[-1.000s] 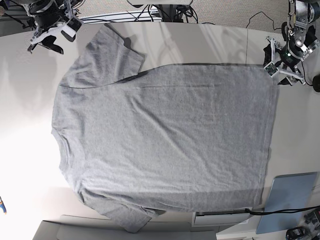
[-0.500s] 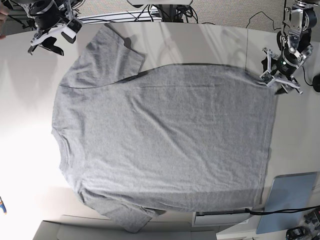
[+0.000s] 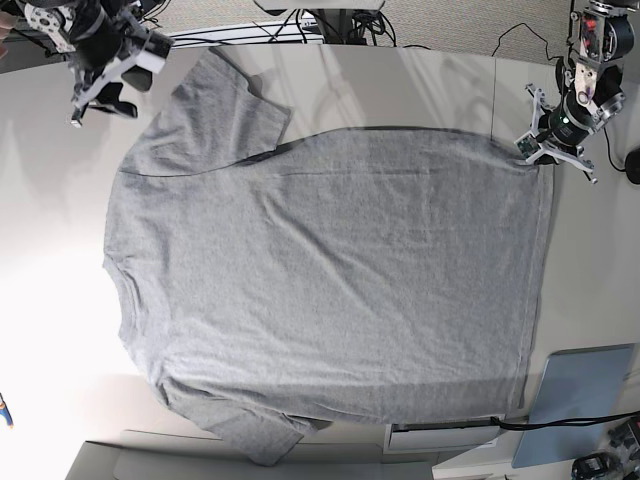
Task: Fold the T-shirt properly
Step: 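Move both grippers down to the shirt's shoulder corners and grasp them, then lift the shoulder corners with both grippers and pull them up, then lay the lifted shoulder edge down over the shirt body with both grippers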
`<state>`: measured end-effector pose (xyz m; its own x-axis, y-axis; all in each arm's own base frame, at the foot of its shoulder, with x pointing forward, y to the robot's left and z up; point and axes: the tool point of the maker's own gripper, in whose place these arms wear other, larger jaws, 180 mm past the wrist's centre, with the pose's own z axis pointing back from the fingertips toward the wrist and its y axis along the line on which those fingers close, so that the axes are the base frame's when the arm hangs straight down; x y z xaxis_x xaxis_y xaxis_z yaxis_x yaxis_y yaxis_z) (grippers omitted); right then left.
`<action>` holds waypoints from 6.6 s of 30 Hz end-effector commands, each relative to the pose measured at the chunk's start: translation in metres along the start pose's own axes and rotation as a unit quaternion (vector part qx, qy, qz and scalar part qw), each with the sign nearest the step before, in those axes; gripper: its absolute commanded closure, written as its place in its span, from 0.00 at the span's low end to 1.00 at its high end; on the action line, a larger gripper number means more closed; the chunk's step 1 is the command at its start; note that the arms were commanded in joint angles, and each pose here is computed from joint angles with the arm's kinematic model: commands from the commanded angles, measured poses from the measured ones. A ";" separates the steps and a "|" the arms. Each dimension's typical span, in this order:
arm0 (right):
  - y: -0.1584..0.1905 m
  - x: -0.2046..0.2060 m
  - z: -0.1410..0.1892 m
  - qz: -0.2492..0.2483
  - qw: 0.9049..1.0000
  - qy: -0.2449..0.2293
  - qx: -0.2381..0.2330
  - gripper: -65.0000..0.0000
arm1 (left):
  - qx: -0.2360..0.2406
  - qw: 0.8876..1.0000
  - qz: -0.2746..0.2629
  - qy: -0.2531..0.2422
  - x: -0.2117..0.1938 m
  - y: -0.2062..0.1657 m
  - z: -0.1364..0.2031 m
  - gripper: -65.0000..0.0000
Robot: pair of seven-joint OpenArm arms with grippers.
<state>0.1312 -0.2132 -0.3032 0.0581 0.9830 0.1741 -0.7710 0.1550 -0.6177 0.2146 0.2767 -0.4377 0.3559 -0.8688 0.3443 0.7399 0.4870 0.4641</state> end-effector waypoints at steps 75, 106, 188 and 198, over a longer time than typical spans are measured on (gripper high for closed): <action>0.051 -0.026 -0.034 0.017 0.990 0.105 0.087 1.00 | -0.022 0.998 0.056 0.012 -0.016 -0.042 0.082 1.00; -0.034 -0.020 -0.046 0.007 0.993 0.101 -0.066 1.00 | 0.081 0.987 0.134 -0.046 0.003 0.020 0.091 1.00; -0.158 0.003 -0.121 -0.097 0.983 0.010 -0.155 1.00 | 0.143 0.956 0.221 -0.132 0.038 0.103 0.052 1.00; -0.159 0.002 -0.120 -0.100 0.982 0.012 -0.159 0.64 | 0.144 0.955 0.222 -0.132 0.038 0.104 0.052 0.41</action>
<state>0.3217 -0.2203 -0.3115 0.2194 0.9281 0.3008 -0.5454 0.3723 -0.7509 0.2676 0.2933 -0.3486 0.4471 -0.5279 0.7221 0.3642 0.8448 0.3921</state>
